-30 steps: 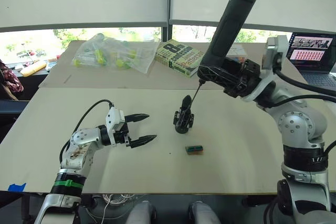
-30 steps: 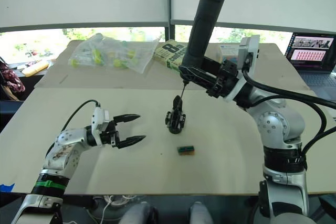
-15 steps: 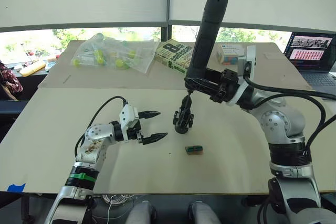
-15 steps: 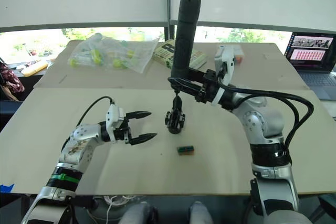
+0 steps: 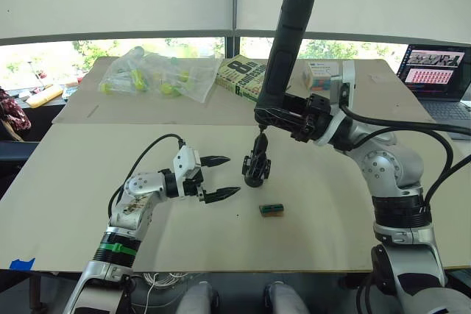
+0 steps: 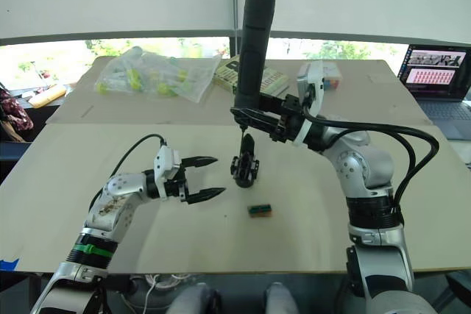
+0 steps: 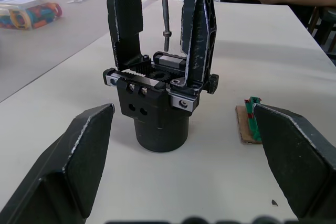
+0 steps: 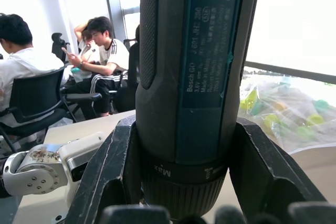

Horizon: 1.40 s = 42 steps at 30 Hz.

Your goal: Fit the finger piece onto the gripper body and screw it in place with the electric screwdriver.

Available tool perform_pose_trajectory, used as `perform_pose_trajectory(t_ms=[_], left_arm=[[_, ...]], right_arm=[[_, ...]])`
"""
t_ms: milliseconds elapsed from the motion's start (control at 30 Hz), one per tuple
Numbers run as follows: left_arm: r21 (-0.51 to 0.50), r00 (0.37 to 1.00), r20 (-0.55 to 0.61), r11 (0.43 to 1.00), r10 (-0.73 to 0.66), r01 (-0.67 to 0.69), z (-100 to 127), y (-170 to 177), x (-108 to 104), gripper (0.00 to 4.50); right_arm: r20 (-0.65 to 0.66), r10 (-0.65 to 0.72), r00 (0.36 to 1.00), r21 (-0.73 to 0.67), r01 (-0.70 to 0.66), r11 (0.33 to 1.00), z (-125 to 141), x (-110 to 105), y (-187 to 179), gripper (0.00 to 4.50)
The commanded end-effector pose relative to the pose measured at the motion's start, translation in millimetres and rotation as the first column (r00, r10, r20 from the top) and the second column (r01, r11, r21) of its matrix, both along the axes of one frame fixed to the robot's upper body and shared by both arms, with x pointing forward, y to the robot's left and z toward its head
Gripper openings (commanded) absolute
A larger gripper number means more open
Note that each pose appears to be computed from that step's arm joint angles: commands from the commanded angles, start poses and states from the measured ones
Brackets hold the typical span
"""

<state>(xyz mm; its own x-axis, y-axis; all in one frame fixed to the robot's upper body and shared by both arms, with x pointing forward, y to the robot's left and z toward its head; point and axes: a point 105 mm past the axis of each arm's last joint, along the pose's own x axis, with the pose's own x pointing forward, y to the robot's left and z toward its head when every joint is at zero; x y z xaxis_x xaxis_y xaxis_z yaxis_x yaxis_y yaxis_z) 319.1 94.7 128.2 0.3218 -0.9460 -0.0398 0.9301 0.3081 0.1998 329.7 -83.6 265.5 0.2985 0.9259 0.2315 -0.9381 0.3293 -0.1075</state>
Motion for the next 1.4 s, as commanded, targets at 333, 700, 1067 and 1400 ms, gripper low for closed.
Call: perform_pose_trajectory(t_ms=[333,700,1067,1400], left_arm=[[-0.007,1.000,0.020,1.000,0.000,0.000,5,-4,-3,4.50],[-0.009,1.000,0.018,1.000,0.006,-0.006,5,-5,-4,4.50],[-0.005,1.000,0.012,1.000,0.009,-0.009,1,-4,-5,4.50],[-0.001,1.000,0.008,1.000,0.009,-0.009,-2,-3,-6,4.50]], right_arm=[[0.055,0.042,0.998,-0.016,-0.041,0.999,14,-5,13,1.92],[0.036,0.043,0.998,-0.027,-0.042,0.999,14,-3,16,1.92],[0.025,0.039,0.999,-0.051,-0.037,0.998,11,-2,14,1.92],[0.020,0.034,0.999,-0.059,-0.033,0.998,8,0,14,1.92]])
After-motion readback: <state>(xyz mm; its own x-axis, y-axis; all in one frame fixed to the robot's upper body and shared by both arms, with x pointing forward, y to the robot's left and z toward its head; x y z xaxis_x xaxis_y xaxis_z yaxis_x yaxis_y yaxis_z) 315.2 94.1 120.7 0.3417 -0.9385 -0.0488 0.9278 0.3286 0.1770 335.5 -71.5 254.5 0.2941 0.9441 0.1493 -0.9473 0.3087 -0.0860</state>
